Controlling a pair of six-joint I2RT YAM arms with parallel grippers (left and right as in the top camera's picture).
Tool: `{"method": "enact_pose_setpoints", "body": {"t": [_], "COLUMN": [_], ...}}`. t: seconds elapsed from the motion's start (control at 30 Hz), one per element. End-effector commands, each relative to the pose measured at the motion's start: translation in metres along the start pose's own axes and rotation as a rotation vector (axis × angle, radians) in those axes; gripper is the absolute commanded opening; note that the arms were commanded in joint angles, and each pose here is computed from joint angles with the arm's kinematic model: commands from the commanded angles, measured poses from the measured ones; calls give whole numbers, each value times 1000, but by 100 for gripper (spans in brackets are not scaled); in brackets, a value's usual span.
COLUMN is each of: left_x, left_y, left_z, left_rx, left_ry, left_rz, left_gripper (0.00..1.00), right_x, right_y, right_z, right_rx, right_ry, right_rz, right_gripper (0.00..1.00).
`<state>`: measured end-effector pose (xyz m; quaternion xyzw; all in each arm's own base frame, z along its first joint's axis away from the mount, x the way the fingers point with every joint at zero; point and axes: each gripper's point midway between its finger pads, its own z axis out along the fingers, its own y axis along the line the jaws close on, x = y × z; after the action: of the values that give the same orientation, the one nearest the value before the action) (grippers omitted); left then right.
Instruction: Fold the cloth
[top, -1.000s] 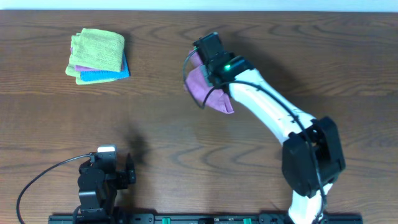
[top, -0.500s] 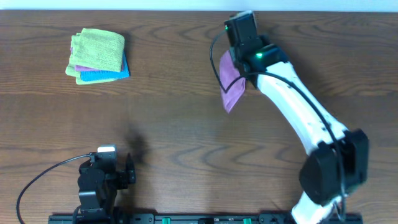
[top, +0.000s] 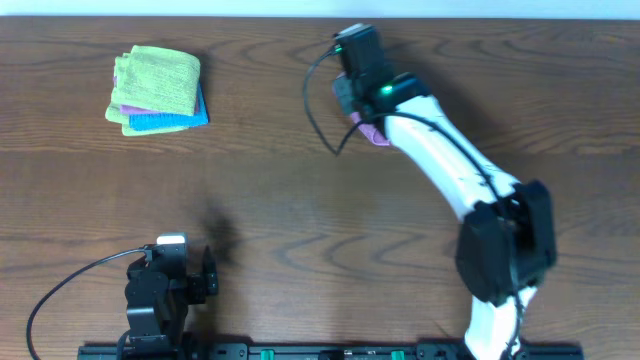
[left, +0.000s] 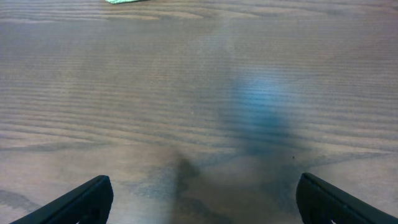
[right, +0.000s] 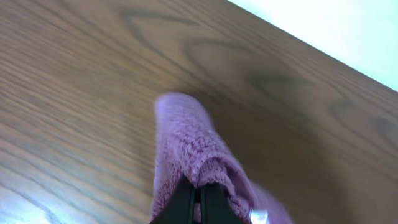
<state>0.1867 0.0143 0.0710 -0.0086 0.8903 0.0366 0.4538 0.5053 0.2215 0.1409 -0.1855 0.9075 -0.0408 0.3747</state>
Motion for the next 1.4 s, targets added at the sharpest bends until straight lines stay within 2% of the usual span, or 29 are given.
{"method": "enact_pose_setpoints", "body": {"t": [0.0,0.17,0.2,0.23,0.3,0.33,0.5,0.73,0.87,1.0,1.13,1.27,1.37], "left_x": [10,10,10,10,10,10,10,10,10,10,10,10,5], "left_y": [2,2,2,2,2,2,2,2,2,2,2,2,2], "left_z": [2,2,2,2,2,2,2,2,2,2,2,2,2], "left_rx": [-15,-14,-14,-14,-14,-14,-14,-14,-14,-14,-13,-12,-12], "left_ry": [33,32,32,32,33,32,32,33,33,33,32,31,12], "left_rz": [-2,-9,-9,-9,-9,-9,-9,-9,-9,-9,-9,-71,-176], "left_gripper": [95,95,95,95,95,95,95,95,95,95,95,95,95], "right_x": [-6,-21,-21,-22,-25,-29,-41,-95,-96,-75,-34,26,31], "right_y": [34,47,46,41,21,6,-38,-60,-69,-77,-81,-59,-42], "right_z": [20,58,63,67,68,64,43,-33,-47,-40,-29,-10,-1], "right_rx": [-41,21,40,76,199,277,489,511,510,524,508,274,98], "right_ry": [-53,-184,-197,-207,-230,-246,-243,-374,-358,-264,-114,121,160], "right_rz": [-28,-20,-21,-14,10,20,7,95,89,57,102,224,299], "right_gripper": [1,1,8,18,46,54,76,85,88,88,84,80,80]}}
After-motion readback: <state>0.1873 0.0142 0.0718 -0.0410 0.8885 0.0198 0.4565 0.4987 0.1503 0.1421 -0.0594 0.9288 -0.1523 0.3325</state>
